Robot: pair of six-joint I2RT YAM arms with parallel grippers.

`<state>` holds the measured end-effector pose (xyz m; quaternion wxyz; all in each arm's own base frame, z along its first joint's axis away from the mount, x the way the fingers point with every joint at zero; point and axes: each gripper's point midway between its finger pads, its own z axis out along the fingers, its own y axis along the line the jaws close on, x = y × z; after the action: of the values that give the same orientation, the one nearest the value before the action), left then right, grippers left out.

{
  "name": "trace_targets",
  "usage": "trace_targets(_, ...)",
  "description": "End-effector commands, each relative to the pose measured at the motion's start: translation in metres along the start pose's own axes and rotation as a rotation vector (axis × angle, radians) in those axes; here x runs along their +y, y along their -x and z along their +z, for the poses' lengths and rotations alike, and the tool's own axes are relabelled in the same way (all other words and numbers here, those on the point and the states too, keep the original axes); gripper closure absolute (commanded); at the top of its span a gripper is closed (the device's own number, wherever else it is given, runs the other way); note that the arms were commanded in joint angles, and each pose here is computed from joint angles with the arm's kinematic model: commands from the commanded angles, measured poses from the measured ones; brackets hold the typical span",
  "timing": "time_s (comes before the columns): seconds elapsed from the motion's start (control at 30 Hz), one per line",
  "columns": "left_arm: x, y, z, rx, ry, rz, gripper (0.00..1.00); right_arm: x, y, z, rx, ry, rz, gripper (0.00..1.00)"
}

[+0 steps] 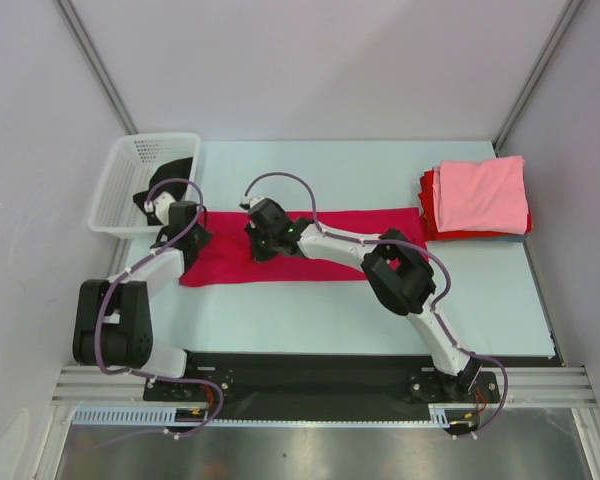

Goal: Fold and stack the t-shirts
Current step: Fold the tshirt

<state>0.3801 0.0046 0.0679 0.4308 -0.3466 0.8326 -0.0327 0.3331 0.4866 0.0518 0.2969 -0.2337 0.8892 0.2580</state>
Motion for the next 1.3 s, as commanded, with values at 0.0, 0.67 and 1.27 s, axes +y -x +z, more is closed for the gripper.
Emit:
trace_targets(0.0,-0.005,0.02,-0.014,-0.067,-0.032,-0.037,1.0,0.019,0.025,-0.032,-0.042,0.094,-0.028,1.0)
trace_targets(0.67,0.016,-0.037,-0.075,0.009,-0.144,-0.058,1.0,0.002,0.009,-0.065,0.061,0.207,-0.022,0.96)
trace_targets(1.27,0.035,-0.09,-0.097,0.117,-0.186,-0.111,1.0,-0.008,-0.004,-0.07,0.122,0.211,-0.032,0.89)
